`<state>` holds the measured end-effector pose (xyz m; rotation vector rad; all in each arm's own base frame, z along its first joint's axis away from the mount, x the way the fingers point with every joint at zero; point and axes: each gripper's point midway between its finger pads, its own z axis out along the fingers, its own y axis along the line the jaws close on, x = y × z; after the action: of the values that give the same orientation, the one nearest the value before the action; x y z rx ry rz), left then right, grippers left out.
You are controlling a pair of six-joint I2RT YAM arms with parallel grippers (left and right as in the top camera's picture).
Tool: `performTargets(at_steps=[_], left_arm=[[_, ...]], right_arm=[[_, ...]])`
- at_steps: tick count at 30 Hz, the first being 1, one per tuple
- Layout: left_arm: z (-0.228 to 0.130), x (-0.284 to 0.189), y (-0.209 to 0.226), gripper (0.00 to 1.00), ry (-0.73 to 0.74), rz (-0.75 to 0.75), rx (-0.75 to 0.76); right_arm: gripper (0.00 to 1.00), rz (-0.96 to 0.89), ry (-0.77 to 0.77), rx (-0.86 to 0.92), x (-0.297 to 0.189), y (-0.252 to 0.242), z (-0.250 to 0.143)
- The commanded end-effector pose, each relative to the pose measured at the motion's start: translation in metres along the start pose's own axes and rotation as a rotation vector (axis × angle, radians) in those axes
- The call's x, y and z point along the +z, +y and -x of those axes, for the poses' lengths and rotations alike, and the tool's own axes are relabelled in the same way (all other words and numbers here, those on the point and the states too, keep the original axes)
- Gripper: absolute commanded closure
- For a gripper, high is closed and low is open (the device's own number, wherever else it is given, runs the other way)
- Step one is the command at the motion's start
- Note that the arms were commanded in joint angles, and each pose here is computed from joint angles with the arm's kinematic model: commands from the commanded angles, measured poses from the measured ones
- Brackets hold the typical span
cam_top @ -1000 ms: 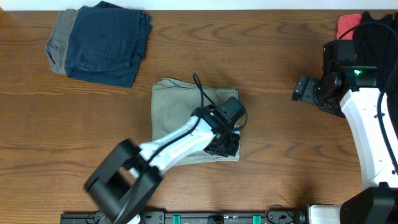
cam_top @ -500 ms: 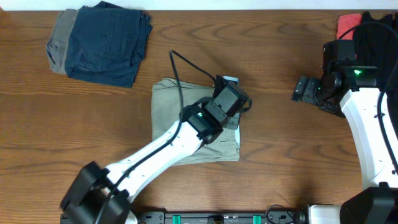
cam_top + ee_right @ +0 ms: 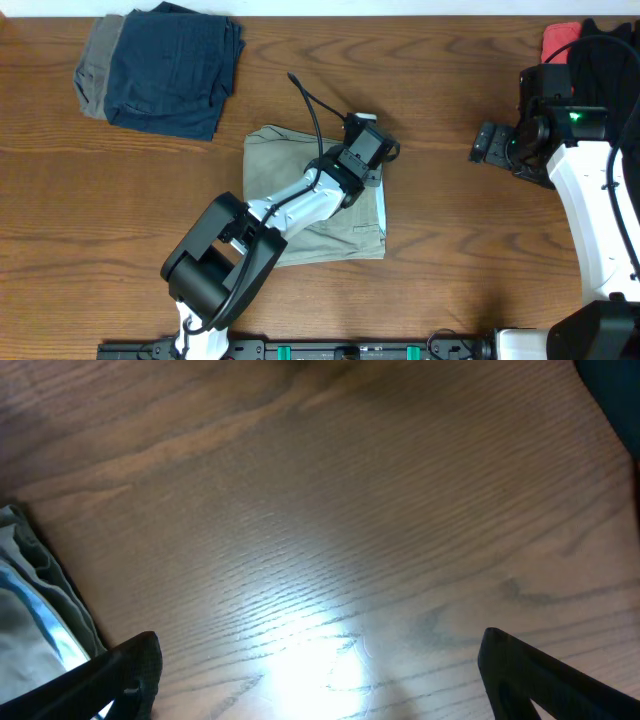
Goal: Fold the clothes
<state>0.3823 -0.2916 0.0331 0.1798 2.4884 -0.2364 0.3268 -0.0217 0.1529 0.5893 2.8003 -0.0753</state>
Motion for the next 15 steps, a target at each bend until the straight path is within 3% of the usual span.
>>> performTargets(at_steps=[1,7,15], left_arm=[[-0.003,0.002,-0.001,0.65,0.029,-0.022,-0.001],[-0.004,-0.006,-0.013,0.66,0.055,-0.094,0.001],[0.039,-0.058,-0.026,0.66,-0.067,-0.166,-0.02]], right_arm=[[0.01,-0.001,-0.008,-0.006,-0.002,-0.001,0.001],[0.01,-0.001,-0.008,-0.006,-0.002,-0.001,0.001],[0.01,-0.001,-0.008,-0.006,-0.002,-0.001,0.001]])
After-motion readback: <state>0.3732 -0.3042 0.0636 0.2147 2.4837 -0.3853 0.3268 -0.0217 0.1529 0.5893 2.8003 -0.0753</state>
